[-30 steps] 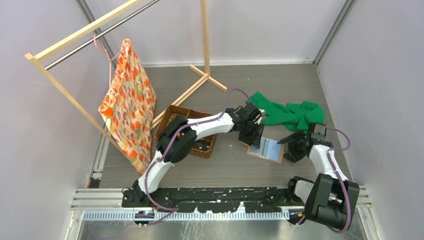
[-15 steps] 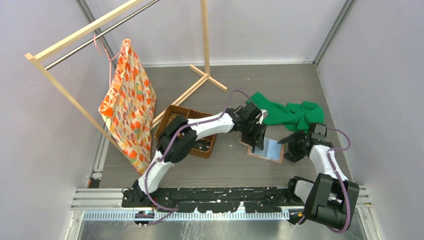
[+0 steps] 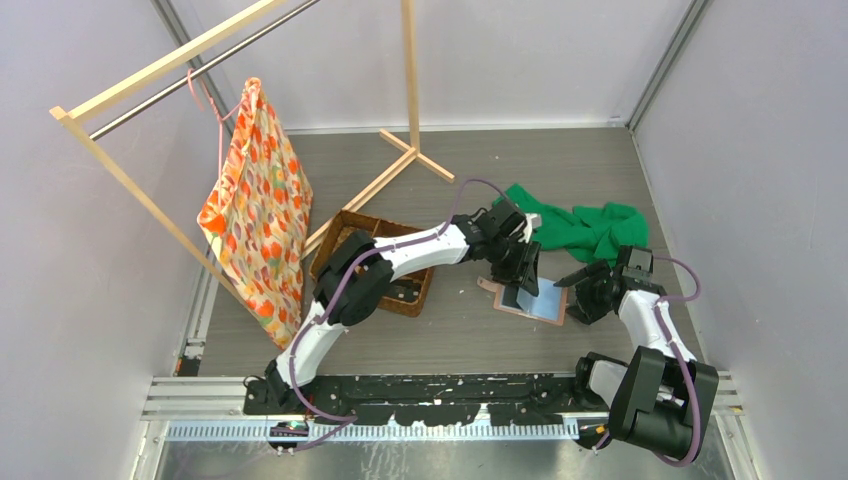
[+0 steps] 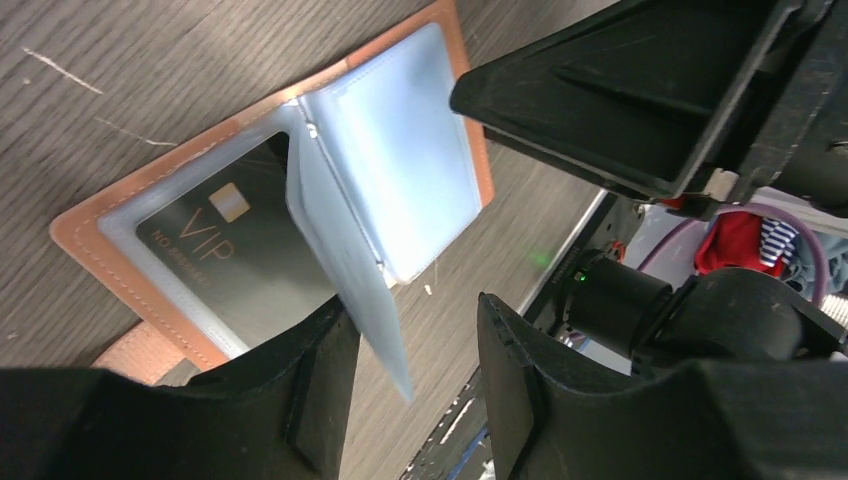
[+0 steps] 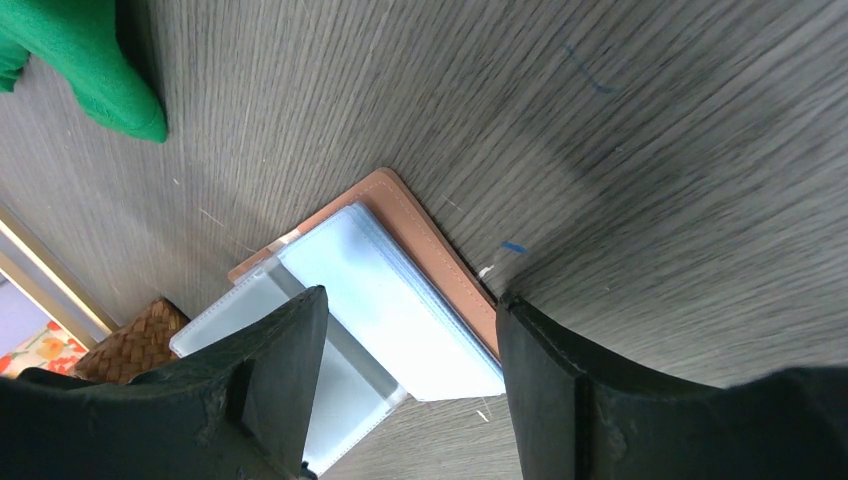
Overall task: Take the credit cards out of the card holder
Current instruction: Remove the credit card from the card holder.
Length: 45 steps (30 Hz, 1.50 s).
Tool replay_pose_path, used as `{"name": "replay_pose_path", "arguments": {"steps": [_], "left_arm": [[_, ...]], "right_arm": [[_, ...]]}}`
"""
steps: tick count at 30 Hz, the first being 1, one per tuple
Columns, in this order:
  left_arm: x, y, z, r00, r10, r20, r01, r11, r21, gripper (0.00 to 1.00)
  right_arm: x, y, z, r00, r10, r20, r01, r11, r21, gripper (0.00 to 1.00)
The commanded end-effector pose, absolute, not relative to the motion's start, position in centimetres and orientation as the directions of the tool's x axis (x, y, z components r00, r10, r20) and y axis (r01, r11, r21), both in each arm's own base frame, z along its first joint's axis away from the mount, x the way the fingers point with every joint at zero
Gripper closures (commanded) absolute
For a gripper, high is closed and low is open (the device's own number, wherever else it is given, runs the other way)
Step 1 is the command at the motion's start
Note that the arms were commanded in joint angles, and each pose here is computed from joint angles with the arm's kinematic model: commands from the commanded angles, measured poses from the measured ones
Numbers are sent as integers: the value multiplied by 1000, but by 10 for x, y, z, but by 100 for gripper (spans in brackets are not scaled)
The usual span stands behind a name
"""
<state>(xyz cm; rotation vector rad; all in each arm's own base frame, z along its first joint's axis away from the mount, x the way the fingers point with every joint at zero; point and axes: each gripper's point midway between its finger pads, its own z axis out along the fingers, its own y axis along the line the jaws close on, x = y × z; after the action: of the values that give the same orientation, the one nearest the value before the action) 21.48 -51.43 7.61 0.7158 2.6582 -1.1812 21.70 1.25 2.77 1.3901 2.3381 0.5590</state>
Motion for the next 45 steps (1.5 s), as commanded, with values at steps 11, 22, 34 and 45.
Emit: {"name": "replay_pose_path", "arguments": {"steps": [11,22,34,45], "left_arm": [[198,-553,120,-866,358,-350,485,427,-763,52],[190,-557,118,-867,365,-339,476,406,-780,52],[233,-514,129,-914,248,-320,401,440,-803,54],[239,-491,112,-950,214,-227,302,445,-843,54]], "right_arm": [[215,4,28,-423,897,-128,773,431,466,35],[226,-21,74,-371,897,-242,778,442,446,34],[244,12,110,-468,858,-211,606,485,631,35],[237,24,80,-524,833,-180,622,518,587,62]]}}
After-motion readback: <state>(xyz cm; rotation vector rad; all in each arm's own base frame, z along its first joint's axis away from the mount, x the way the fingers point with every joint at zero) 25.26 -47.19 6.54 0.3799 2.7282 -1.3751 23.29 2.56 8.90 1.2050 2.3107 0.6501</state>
